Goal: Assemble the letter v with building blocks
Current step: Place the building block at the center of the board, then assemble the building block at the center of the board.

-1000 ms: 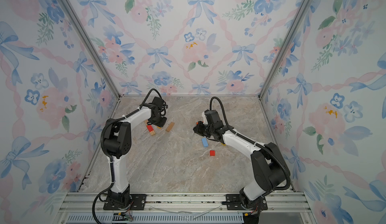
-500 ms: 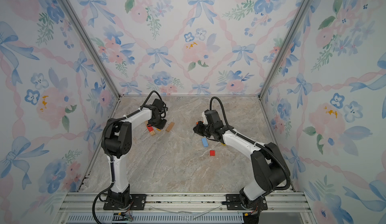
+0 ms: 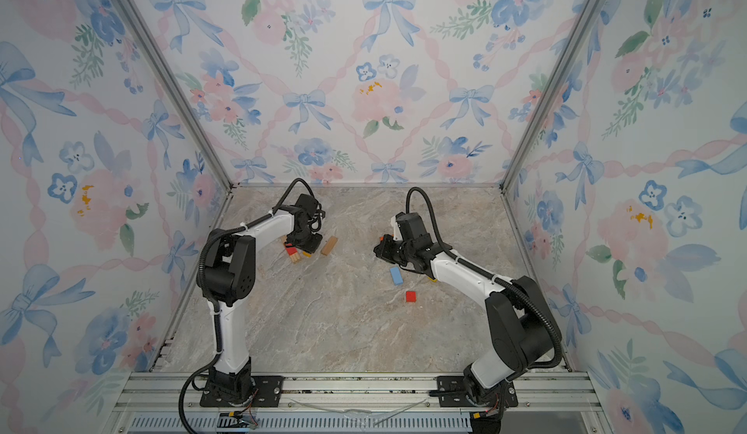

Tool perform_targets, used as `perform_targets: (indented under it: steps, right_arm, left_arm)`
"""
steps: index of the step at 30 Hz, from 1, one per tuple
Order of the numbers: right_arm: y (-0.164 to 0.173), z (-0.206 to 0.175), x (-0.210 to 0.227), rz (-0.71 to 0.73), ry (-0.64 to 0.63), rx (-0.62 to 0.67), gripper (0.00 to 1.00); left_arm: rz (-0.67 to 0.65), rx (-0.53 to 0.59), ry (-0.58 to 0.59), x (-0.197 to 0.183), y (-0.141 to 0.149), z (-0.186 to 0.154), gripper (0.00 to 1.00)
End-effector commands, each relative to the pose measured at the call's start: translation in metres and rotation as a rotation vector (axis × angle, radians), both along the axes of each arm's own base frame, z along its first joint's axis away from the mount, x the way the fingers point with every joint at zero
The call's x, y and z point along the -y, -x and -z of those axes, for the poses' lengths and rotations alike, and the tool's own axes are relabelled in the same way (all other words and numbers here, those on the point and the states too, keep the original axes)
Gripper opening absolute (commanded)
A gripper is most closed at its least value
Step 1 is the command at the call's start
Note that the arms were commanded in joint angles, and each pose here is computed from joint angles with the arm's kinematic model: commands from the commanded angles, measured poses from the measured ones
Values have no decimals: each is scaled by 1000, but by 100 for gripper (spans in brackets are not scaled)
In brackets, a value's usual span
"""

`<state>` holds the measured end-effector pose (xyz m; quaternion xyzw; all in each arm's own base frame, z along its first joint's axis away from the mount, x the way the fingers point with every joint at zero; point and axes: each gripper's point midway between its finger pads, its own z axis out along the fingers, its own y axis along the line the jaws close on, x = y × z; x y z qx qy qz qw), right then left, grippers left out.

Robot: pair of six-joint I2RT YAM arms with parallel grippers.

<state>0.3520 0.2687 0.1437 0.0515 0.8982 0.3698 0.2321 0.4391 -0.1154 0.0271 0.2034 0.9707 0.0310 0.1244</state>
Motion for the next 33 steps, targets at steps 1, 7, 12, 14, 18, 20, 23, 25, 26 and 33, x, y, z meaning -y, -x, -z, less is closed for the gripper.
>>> perform_targets:
  steps: [1, 7, 12, 14, 18, 20, 23, 25, 26, 33]
  right_arm:
    - [-1, -11, -8, -17, -17, 25, 3]
    - [-1, -12, -6, -8, -17, 31, 4]
    - [-3, -14, -6, -5, -16, 37, 6]
    - [-5, -16, -7, -14, -4, 43, 10]
    - [-12, -23, -10, -36, 21, 59, 15]
    - [-18, -27, -14, -48, 28, 72, 19]
    - [-28, -28, -23, -68, 39, 79, 27]
    - [-35, -25, -31, -88, 49, 72, 35]
    - [-38, -25, -37, -103, 55, 71, 38]
    - [-57, -19, -94, -253, 103, 79, 52]
  left_arm:
    - [12, -26, -16, -1, 9, 4, 39]
    - [-2, -5, 4, 1, 8, -6, 55]
    - [-22, 61, 12, 4, 0, -32, 65]
    - [-20, 108, 27, 9, -5, -51, 69]
    - [-31, 208, 71, 17, -13, -95, 72]
    - [-48, 269, 104, 19, -16, -123, 72]
    - [-101, 371, 161, 18, -14, -168, 70]
    - [-153, 434, 197, 13, -10, -194, 68]
    - [-186, 467, 219, 9, -6, -206, 66]
    - [-356, 582, 490, -12, 42, -230, 62]
